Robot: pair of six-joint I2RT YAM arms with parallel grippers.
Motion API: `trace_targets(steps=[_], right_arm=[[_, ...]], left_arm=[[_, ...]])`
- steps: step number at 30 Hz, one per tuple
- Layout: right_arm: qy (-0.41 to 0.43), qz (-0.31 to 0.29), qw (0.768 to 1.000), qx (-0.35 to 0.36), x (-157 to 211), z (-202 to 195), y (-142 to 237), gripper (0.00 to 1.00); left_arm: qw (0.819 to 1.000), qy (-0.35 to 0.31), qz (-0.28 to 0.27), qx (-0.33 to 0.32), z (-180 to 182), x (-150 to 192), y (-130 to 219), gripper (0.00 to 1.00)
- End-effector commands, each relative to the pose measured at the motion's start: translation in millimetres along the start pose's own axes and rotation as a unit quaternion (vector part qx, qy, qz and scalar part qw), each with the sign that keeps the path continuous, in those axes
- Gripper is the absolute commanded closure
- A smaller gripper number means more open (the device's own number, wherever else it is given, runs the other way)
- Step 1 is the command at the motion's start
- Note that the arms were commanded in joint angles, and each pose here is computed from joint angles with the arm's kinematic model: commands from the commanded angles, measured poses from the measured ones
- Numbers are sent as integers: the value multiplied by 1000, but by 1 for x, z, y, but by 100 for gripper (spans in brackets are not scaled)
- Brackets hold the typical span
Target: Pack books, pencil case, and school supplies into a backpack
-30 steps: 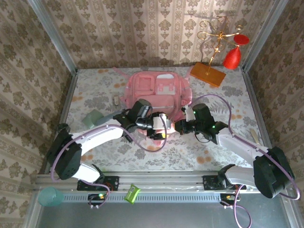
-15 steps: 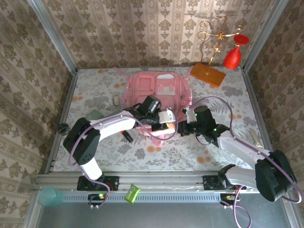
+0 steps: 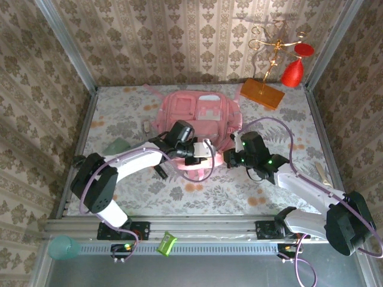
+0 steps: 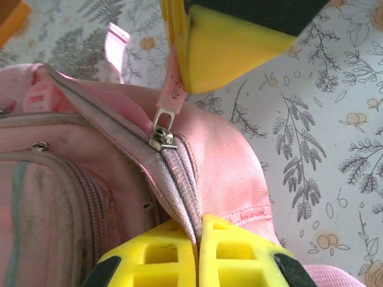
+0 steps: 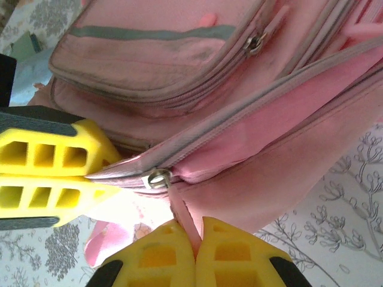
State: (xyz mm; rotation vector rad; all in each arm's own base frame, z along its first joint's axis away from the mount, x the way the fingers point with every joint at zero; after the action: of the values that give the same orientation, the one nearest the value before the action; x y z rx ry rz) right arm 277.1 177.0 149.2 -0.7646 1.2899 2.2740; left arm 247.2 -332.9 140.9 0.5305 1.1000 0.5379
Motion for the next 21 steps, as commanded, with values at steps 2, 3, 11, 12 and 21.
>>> trace_targets(steps=[2, 3, 11, 12, 21], right_arm=[[-18, -75, 981, 179, -28, -70, 27, 100], [-10, -81, 987, 137, -30, -57, 27, 100], [82, -82, 985, -124, -23, 52, 44, 100], [85, -70, 986, -124, -18, 52, 40, 100], [34, -20, 988, -152, 14, 54, -12, 69]], left_arm=[[999, 18, 45, 4, -8, 30, 29, 100], [999, 21, 47, -3, -6, 31, 29, 100], [998, 40, 39, -4, 1, 28, 16, 97], [999, 40, 33, -1, 0, 26, 15, 98], [997, 54, -52, 10, -3, -4, 24, 100]])
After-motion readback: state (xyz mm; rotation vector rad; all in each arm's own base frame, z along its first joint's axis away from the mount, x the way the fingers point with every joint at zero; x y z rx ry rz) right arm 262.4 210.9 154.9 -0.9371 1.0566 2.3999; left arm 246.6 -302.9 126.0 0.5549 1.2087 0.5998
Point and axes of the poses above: each hand's point on the last joint's axis, 136 mm out from that joint toward the fingers, its own y axis back along the fingers, its own z axis along the line the jaws close on, x = y × z, the point moved 2 cm from there along y, back along the fingers, and after that the axes turned 5 degrees about -y, right-handed, at the moved point
